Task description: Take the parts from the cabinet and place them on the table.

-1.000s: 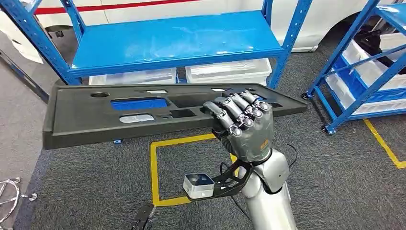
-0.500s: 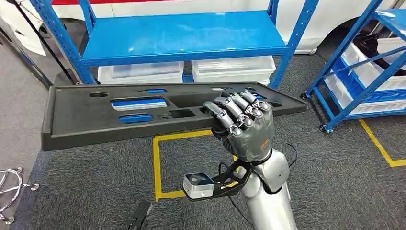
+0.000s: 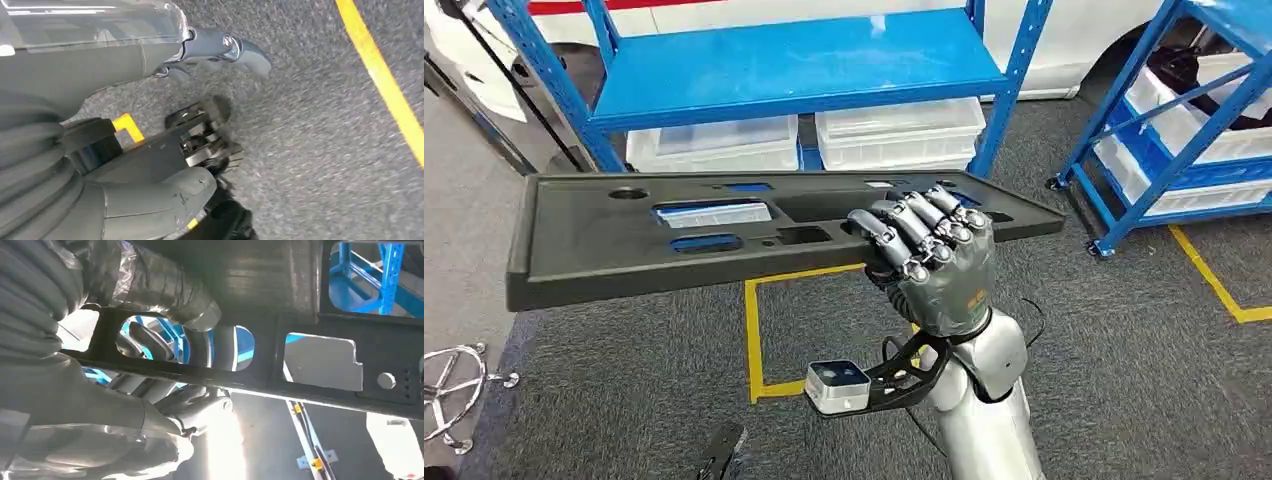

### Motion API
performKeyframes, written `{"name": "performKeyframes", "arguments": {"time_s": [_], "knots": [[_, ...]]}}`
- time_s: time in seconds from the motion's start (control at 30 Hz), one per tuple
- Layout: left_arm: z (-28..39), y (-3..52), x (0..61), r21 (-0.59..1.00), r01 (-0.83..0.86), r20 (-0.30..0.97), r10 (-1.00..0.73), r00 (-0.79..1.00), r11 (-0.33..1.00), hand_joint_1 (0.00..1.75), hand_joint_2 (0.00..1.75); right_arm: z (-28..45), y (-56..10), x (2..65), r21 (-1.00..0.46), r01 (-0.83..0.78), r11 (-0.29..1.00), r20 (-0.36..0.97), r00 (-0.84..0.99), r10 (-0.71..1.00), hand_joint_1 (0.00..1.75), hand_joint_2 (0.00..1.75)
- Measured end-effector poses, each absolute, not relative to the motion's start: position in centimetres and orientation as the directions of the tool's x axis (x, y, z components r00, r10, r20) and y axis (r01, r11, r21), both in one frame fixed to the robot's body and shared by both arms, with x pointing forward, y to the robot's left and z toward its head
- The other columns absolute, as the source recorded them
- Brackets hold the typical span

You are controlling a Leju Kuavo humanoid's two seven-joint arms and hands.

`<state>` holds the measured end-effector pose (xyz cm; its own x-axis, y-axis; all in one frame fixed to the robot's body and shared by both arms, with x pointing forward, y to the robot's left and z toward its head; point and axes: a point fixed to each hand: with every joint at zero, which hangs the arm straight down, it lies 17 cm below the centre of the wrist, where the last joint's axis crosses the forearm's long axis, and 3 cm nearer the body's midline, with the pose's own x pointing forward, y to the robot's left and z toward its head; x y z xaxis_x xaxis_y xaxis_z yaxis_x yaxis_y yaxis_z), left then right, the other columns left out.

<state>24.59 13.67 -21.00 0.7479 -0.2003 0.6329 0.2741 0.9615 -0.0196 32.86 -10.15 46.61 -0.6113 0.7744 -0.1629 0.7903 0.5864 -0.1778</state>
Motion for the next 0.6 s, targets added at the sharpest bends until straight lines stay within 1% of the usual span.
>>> {"name": "performKeyframes", "arguments": {"time_s": [0.6], "knots": [[-20.92, 13.65, 24.74, -0.019, 0.272, 0.636, -0.198, 0.746, 0.962, 0.00, 1.75, 46.59, -9.86, 32.81, -0.181, 0.790, 0.586, -0.171, -0.612, 0.772, 1.75, 1.75]]}}
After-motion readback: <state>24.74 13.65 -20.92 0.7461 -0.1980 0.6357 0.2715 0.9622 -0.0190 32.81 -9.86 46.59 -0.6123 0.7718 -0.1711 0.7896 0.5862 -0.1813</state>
